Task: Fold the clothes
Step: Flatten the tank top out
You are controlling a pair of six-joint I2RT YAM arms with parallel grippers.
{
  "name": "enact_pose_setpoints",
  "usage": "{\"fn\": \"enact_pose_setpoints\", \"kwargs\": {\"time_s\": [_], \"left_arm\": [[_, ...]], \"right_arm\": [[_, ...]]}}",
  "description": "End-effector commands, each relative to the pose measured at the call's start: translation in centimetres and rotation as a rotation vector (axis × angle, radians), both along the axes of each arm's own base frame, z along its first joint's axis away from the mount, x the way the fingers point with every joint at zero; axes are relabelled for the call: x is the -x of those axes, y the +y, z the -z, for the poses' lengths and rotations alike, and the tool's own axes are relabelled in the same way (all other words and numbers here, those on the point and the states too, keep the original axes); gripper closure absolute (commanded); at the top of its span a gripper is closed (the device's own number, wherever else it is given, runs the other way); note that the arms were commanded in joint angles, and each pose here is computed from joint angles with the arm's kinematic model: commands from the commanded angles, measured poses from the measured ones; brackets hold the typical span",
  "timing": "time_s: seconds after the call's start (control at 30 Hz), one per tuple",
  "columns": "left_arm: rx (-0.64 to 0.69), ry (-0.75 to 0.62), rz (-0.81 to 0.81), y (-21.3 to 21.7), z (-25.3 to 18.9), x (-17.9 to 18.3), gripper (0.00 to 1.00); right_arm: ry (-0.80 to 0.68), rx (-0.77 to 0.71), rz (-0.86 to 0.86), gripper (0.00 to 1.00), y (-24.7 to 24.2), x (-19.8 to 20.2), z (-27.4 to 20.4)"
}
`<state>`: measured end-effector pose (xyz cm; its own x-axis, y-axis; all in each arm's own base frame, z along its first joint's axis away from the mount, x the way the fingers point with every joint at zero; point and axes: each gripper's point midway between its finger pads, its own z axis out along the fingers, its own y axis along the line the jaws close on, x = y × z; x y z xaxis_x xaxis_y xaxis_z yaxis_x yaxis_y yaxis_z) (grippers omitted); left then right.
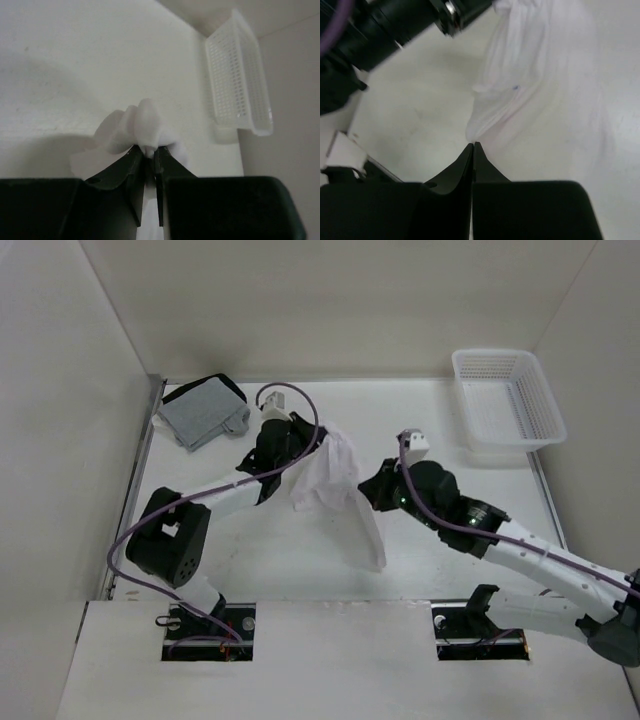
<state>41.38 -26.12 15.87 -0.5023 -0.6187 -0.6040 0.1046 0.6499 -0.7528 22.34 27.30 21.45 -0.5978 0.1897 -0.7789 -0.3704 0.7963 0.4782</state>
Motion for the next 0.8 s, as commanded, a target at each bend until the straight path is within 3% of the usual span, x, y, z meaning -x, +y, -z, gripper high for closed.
{"fn": "enact_pose_setpoints", "kwargs": {"time_s": [0.0,0.1,0.2,0.4,0.5,0.57,0.63,0.67,0.77], "left_arm": [[0.151,-0.249,-0.01,0.3,-13.1,-1.3,0.97],[0.167,-0.307,-0.03,1.8,-16.2,-0.7,0.96],[0.159,-0.308,-0.07,3.9,-15.7,-0.1,0.95],[0.164,-0.164,-0.195,9.3,-7.4,1.1,0.94],[0.169,-0.061,-0.344,14.9,-2.2,1.6,0.85],[0.165,-0.012,-0.45,19.0,0.3,2.3,0.68],[0.156,-0.009,-0.504,21.3,0.8,3.4,0.58],[0.141,-0.016,-0.528,22.4,0.8,4.2,0.55],[0.033,-0.011,-0.547,23.6,1.5,7.0,0.55]], "right_arm": [[-0.214,-0.074,-0.033,0.99,-0.3,-0.9,-9.9],[-0.242,-0.097,-0.143,0.99,1.9,1.3,-12.4],[-0.19,-0.068,-0.288,0.98,5.3,4.5,-10.5],[0.009,0.057,-0.525,0.98,13.1,10.0,-0.6],[0.091,0.096,-0.608,0.97,17.7,11.6,4.7],[0.115,0.114,-0.606,0.83,19.8,11.8,7.3],[0.104,0.116,-0.57,0.68,20.0,11.2,7.9],[0.091,0.101,-0.534,0.59,19.4,10.8,7.7],[0.075,0.002,-0.432,0.47,15.9,9.0,6.6]]}}
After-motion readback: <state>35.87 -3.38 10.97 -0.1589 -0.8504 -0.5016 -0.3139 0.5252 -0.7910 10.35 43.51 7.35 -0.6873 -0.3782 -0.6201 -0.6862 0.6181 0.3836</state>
